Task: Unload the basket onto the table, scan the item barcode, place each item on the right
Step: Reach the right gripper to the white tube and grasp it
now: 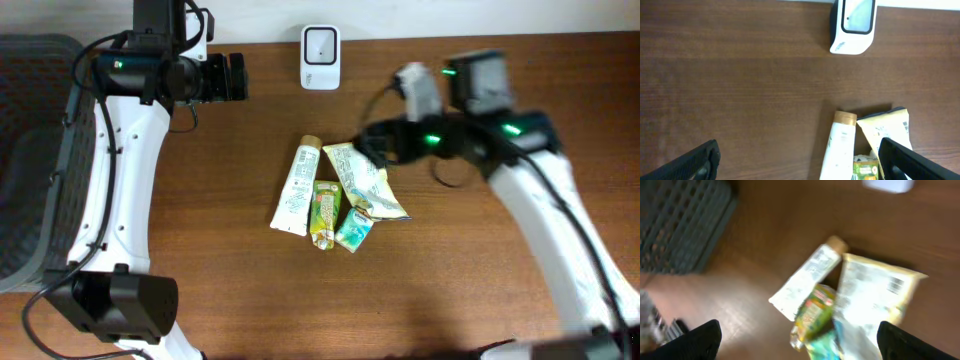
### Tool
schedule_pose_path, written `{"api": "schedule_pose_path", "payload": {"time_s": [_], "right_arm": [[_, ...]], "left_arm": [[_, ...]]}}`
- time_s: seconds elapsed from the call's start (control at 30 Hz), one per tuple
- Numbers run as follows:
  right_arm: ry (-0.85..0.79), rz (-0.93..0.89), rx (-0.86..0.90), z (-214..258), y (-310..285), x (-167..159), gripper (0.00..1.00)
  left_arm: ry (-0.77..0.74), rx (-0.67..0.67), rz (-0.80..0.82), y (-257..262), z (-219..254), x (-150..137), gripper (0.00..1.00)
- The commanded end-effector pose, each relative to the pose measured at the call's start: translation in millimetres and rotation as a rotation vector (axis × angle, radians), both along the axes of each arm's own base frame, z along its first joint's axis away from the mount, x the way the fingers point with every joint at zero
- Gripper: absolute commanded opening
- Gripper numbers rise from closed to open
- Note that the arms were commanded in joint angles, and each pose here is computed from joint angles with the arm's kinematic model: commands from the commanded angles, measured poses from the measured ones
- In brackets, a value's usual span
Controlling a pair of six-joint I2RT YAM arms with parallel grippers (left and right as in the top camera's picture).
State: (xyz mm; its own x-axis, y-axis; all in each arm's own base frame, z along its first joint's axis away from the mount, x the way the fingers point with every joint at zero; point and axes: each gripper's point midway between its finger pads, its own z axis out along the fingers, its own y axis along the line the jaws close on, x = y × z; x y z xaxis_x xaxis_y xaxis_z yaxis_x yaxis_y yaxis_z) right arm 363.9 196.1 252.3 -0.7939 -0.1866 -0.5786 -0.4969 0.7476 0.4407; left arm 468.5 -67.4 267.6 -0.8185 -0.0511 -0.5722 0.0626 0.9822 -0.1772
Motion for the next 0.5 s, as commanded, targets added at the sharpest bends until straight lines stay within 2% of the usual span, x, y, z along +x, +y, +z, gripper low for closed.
{"api": "schedule_pose_path", "payload": {"time_s": [0.0, 0.03, 0.17, 0.2, 0.27, 0.3, 0.4, 0.43, 0.47], "right_arm": [[0.045, 0.12, -0.015, -35, 53, 8, 0.98], [0.1, 0.137, -0.028, -57, 64, 6, 0.99], [0.222, 0.086, 0.009, -95, 94, 13, 0.99], [0.225, 0.096, 0.006, -102, 100, 14, 0.92], [0.301, 0.022, -0.036, -131, 108, 14, 0.71], [0.336, -0.033, -0.064, -142, 108, 14, 0.66], [0.46, -0.151, -0.147, -190, 116, 3, 0.26], [0.489, -0.157, -0.163, -202, 119, -2, 0.19], [0.499, -0.161, -0.179, -208, 118, -4, 0.17]], "left_arm": [[0.001, -0.009, -0.002, -1, -1, 1, 0.99], [0.001, -0.009, -0.002, -1, -1, 1, 0.99], [0.001, -0.009, -0.002, -1, -1, 1, 0.99], [0.001, -0.009, -0.002, -1, -1, 1, 0.99], [0.001, -0.009, -0.002, -1, -1, 1, 0.99], [0.001, -0.009, -0.002, -1, -1, 1, 0.99], [0.001, -0.009, -0.002, -1, -1, 1, 0.99], [0.001, -0.009, -0.002, -1, -1, 1, 0.99], [0.001, -0.009, -0.002, -1, -1, 1, 0.99]]}}
